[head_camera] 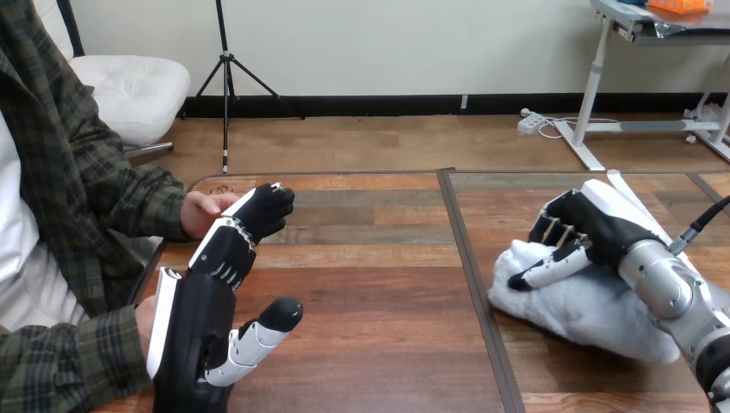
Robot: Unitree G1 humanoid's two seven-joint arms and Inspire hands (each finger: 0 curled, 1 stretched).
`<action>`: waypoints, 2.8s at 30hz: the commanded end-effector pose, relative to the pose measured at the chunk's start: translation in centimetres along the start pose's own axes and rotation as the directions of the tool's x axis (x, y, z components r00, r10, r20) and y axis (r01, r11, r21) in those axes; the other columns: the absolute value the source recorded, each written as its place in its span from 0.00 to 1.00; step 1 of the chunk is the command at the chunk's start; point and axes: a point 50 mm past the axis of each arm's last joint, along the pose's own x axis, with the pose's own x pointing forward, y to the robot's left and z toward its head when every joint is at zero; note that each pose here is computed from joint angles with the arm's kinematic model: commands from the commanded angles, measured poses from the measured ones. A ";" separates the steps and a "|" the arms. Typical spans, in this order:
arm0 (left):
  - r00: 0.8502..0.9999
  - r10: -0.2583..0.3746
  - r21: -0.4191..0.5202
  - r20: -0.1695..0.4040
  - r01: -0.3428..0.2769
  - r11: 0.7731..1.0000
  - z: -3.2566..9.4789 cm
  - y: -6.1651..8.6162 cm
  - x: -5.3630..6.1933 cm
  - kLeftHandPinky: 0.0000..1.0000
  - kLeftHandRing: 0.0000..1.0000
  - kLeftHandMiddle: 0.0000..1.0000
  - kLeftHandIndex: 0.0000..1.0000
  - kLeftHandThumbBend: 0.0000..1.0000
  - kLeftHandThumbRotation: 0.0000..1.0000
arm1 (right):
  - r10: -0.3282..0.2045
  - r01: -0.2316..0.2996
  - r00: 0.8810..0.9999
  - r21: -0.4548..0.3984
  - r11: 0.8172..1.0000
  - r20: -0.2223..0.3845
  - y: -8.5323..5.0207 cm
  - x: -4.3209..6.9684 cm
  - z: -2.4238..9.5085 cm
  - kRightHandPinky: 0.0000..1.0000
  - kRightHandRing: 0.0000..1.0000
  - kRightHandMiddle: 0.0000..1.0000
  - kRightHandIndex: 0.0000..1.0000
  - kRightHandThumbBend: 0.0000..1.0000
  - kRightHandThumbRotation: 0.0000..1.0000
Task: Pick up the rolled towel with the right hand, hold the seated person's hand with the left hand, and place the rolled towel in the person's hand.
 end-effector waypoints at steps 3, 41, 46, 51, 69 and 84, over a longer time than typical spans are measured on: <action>0.997 -0.006 -0.008 0.075 0.007 1.000 1.0 -0.2 1.1 0.80 0.81 0.81 0.80 1.00 0.70 | 0.010 -0.014 0.995 0.041 0.999 0.102 0.7 0.2 1.6 0.36 0.37 0.39 0.38 0.85 0.00; 0.997 -0.039 0.043 0.071 0.036 0.998 1.1 0.2 1.2 0.79 0.81 0.81 0.80 1.00 0.72 | -0.142 0.079 0.912 0.175 0.981 0.385 -2.0 -1.2 3.7 0.24 0.28 0.34 0.36 0.83 0.00; 0.995 -0.054 0.097 0.079 0.046 0.994 1.3 0.7 1.2 0.79 0.81 0.81 0.80 1.00 0.70 | -0.165 0.090 0.893 0.193 0.977 0.419 -2.6 -1.5 4.0 0.24 0.27 0.33 0.35 0.83 0.00; 0.994 -0.059 0.131 0.090 0.047 0.990 1.5 1.0 1.2 0.78 0.81 0.82 0.81 1.00 0.67 | -0.175 0.095 0.883 0.199 0.975 0.436 -2.9 -1.7 4.1 0.23 0.26 0.32 0.35 0.83 0.00; 0.976 -0.180 0.456 0.119 0.108 0.883 4.0 2.0 0.8 0.77 0.83 0.84 0.83 1.00 0.55 | -0.241 0.074 0.820 0.322 0.944 0.520 -3.9 -2.9 5.2 0.19 0.25 0.31 0.36 0.82 0.00; 0.974 -0.215 0.717 0.071 0.100 0.690 6.3 2.7 0.1 0.84 0.85 0.86 0.85 1.00 0.57 | -0.263 0.038 0.796 0.388 0.921 0.545 -3.9 -3.3 5.5 0.20 0.24 0.31 0.35 0.82 0.00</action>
